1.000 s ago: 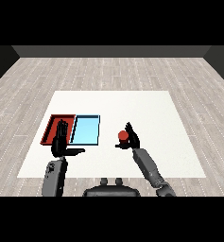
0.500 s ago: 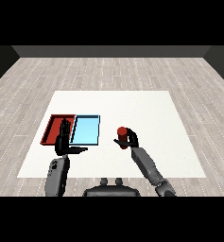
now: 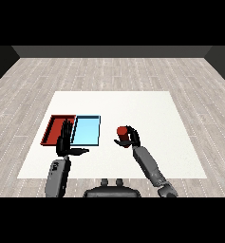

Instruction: Pick the red can and put it in the red box

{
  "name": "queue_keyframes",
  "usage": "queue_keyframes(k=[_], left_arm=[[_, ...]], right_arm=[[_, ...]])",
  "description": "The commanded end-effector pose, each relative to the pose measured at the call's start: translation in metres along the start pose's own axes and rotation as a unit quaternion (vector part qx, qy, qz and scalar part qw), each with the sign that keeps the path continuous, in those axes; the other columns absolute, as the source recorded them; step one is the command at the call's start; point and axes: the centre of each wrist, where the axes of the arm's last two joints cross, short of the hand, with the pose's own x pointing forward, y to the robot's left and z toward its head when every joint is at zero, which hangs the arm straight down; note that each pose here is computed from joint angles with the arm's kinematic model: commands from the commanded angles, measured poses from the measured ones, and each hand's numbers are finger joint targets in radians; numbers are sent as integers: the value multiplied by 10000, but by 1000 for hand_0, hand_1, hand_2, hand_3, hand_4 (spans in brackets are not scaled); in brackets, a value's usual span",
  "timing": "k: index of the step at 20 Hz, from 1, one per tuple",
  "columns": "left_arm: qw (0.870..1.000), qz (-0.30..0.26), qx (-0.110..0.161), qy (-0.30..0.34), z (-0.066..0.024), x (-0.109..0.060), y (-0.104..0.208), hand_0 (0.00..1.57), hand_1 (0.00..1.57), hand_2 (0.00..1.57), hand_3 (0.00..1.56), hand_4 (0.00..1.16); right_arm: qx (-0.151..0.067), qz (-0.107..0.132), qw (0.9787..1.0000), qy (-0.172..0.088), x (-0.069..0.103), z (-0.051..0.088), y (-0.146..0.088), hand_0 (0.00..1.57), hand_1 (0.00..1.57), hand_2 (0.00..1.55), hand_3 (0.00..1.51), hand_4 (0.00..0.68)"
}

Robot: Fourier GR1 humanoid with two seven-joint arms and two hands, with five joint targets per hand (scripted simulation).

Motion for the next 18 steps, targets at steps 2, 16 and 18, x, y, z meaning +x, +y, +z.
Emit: queue_keyframes(k=[2, 16, 18], left_arm=[[9998, 69, -189, 29, -98, 75, -9, 0, 0, 0, 0, 0], [9953, 240, -655, 679, -24, -121, -654, 0, 0, 0, 0, 0], [9951, 187, -703, 665, -87, -7, -742, 0, 0, 0, 0, 0]], right_arm=[[69, 94, 9994, -323, 237, 147, -147, 1424, 1424, 1432, 1370, 616], [156, -52, 9928, -1184, 941, 83, 204, 1445, 1445, 1432, 1387, 651], [168, -33, 9928, -1185, 956, 16, 395, 1445, 1445, 1432, 1387, 651]])
